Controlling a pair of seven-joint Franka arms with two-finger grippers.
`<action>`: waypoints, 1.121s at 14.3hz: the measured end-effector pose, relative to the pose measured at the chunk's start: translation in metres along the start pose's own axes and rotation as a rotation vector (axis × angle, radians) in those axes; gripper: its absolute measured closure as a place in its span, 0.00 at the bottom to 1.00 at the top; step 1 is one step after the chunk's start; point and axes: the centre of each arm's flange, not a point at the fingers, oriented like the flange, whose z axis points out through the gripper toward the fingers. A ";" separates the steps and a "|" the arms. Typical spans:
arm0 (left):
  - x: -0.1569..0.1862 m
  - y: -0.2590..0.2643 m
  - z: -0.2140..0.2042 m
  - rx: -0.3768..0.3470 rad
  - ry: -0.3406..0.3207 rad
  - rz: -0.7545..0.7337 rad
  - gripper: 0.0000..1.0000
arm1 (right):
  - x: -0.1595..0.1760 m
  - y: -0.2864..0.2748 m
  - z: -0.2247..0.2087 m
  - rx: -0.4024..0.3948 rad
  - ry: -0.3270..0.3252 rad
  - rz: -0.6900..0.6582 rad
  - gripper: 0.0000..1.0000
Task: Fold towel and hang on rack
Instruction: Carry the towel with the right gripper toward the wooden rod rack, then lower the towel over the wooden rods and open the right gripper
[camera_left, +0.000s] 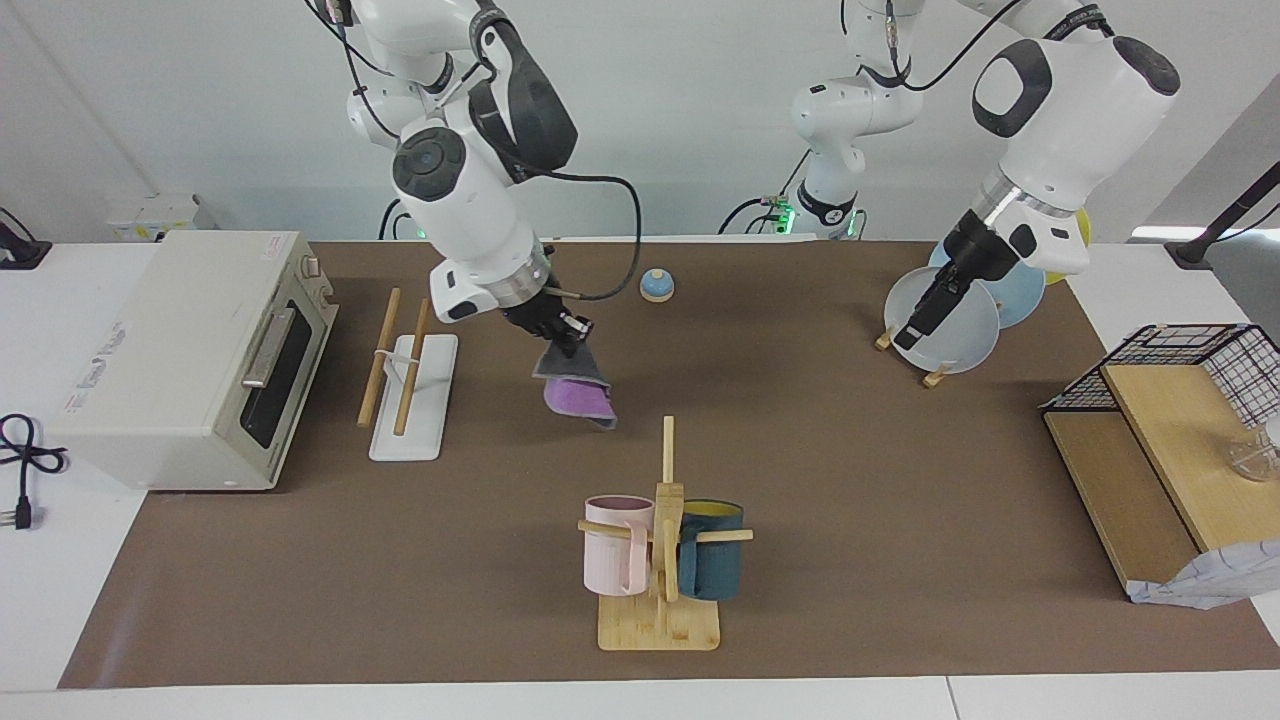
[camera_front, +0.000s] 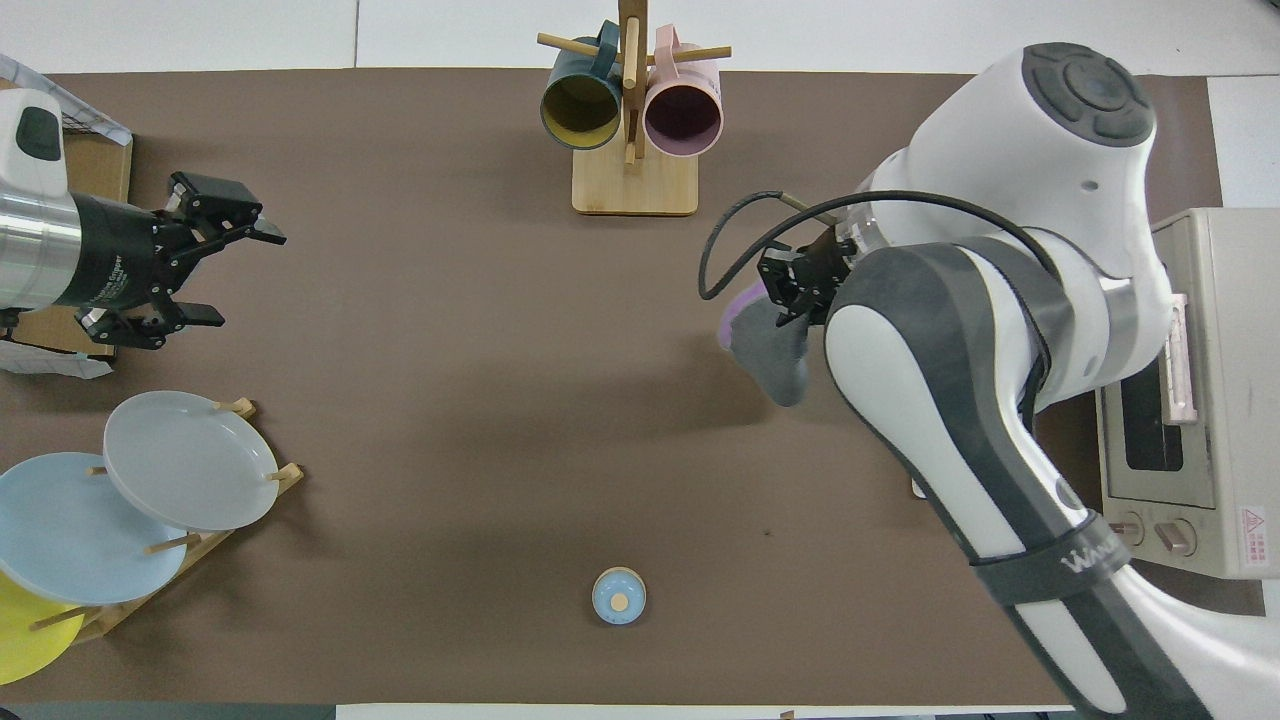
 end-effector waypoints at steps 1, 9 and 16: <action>0.004 -0.006 -0.002 0.037 0.016 0.083 0.00 | 0.010 0.018 0.001 -0.044 -0.005 -0.021 0.97; -0.008 -0.009 -0.043 0.255 -0.004 0.530 0.00 | 0.085 0.178 0.003 -0.155 -0.075 -0.215 0.97; -0.040 -0.020 -0.062 0.282 -0.054 0.625 0.00 | 0.073 0.183 -0.018 -0.331 -0.014 -0.369 0.97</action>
